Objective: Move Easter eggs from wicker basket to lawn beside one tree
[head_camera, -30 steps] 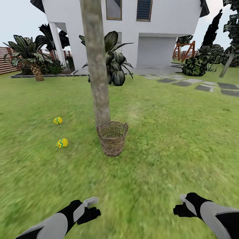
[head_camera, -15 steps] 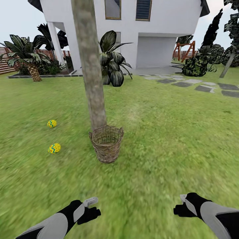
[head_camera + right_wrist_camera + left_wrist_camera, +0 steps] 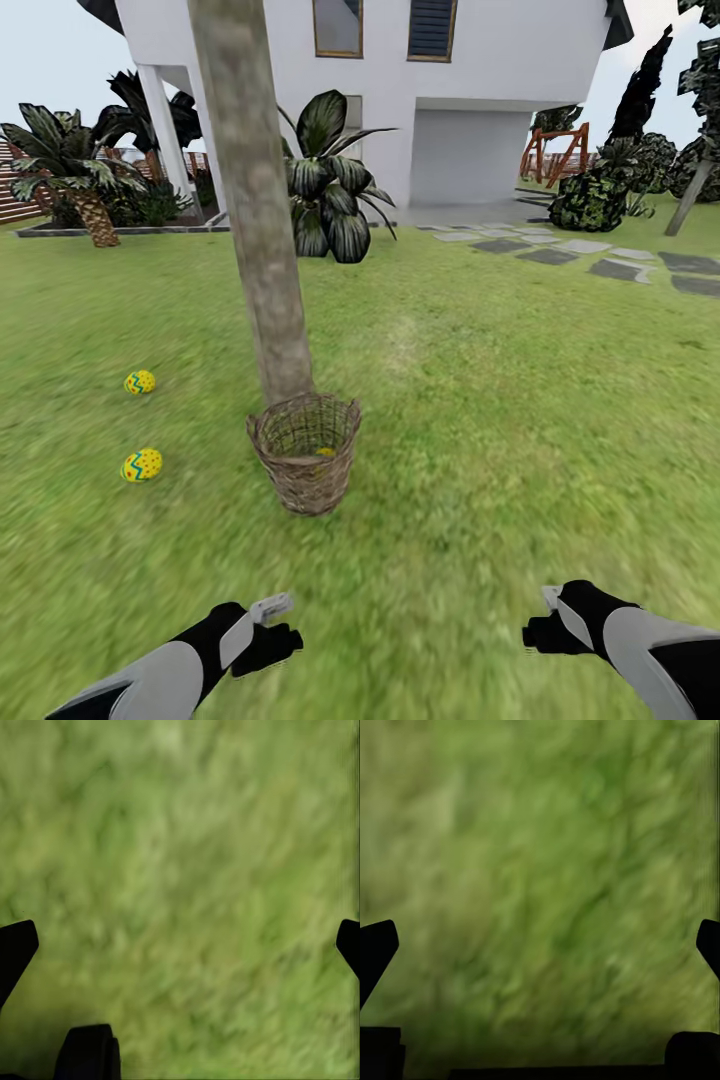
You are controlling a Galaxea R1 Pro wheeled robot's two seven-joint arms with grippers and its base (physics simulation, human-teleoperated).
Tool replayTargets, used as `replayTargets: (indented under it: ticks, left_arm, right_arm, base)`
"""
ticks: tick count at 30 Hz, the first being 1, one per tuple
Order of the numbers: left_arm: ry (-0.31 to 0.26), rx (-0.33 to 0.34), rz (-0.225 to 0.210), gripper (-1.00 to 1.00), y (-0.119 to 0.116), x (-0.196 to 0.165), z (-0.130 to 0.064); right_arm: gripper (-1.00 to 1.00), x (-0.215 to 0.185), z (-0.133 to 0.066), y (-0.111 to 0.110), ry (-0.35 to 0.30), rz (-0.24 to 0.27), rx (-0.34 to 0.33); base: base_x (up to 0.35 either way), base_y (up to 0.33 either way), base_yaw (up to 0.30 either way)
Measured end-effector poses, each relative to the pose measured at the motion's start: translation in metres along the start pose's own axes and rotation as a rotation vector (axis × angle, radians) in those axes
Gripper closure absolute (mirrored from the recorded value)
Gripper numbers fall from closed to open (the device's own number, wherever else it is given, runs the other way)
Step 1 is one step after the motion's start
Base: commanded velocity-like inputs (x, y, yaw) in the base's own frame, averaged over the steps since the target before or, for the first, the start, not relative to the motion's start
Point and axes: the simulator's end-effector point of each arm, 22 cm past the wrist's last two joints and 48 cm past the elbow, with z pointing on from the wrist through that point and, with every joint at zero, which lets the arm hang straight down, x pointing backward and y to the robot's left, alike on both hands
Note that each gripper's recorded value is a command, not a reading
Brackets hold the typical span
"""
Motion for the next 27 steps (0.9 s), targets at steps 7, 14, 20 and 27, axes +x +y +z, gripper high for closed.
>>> replayTargets:
  ticks: [7,14,20,27]
  left_arm:
    - [-0.013,-0.019,-0.011,-1.00,0.017,-0.008,-0.003]
    - [-0.035,-0.039,-0.055,-1.00,0.045,-0.020,-0.008]
    - [-0.041,0.002,-0.058,-1.00,0.042,-0.024,-0.010]
    - [-0.042,0.007,-0.056,-1.00,0.040,-0.024,-0.010]
  right_arm:
    - [-1.00,0.000,0.000,0.001,0.000,-0.001,-0.001]
    - [-1.00,0.000,0.000,0.001,-0.001,-0.001,-0.001]
    - [-1.00,0.000,0.000,0.001,-0.001,-0.001,-0.001]
    - [-1.00,0.000,0.000,0.002,-0.001,-0.002,-0.002]
  base:
    - [0.275,-0.029,0.000]
    - [0.238,-0.001,0.000]
    - [0.149,0.000,0.000]
    - [0.127,0.000,0.000]
